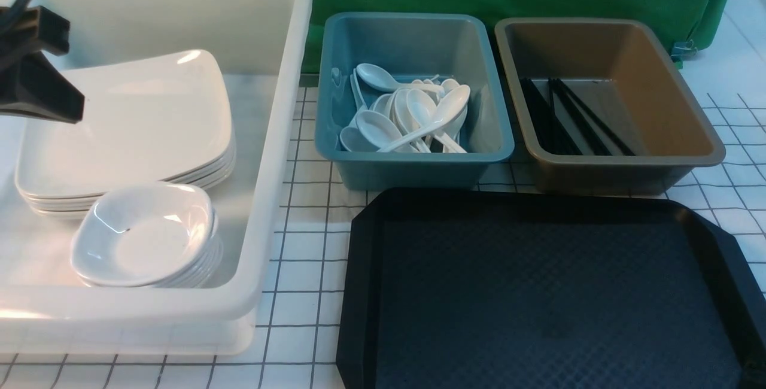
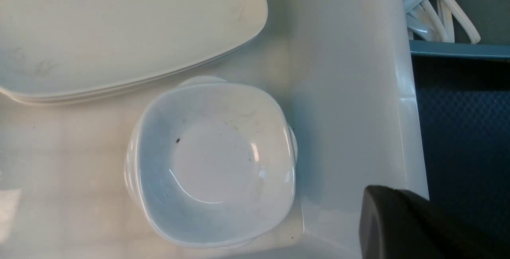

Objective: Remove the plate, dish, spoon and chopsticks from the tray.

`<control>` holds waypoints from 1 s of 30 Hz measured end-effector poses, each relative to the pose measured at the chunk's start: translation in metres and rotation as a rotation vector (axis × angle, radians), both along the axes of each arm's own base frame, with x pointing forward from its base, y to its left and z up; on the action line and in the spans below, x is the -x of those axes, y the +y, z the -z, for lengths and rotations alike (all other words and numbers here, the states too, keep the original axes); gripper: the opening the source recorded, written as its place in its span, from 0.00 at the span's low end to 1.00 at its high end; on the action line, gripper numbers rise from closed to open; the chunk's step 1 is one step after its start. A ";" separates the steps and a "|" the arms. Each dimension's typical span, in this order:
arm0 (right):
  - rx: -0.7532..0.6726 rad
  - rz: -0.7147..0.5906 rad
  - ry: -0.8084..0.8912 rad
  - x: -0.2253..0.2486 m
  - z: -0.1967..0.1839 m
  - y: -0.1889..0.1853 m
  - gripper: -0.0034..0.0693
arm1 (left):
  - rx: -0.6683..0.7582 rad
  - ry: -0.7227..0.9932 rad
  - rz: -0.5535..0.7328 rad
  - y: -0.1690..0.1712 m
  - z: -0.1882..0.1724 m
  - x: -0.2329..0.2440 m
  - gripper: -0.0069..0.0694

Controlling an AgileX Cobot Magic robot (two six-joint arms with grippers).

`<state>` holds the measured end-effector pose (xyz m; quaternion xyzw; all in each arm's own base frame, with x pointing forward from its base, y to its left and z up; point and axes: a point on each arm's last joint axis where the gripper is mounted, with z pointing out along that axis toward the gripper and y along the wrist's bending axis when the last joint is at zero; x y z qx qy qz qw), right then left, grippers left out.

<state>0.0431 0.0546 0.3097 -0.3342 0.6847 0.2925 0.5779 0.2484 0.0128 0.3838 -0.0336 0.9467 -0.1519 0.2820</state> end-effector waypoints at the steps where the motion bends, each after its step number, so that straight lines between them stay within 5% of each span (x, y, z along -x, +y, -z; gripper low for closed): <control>1: 0.000 0.000 0.000 0.000 0.000 0.000 0.09 | -0.001 0.000 0.002 0.000 0.000 0.000 0.10; 19: -0.035 -0.002 0.004 0.000 -0.001 0.001 0.13 | 0.020 -0.001 0.025 -0.003 -0.001 0.001 0.10; 30: -0.035 -0.002 0.004 0.000 -0.001 0.001 0.16 | 0.257 0.155 -0.298 -0.004 0.001 0.003 0.10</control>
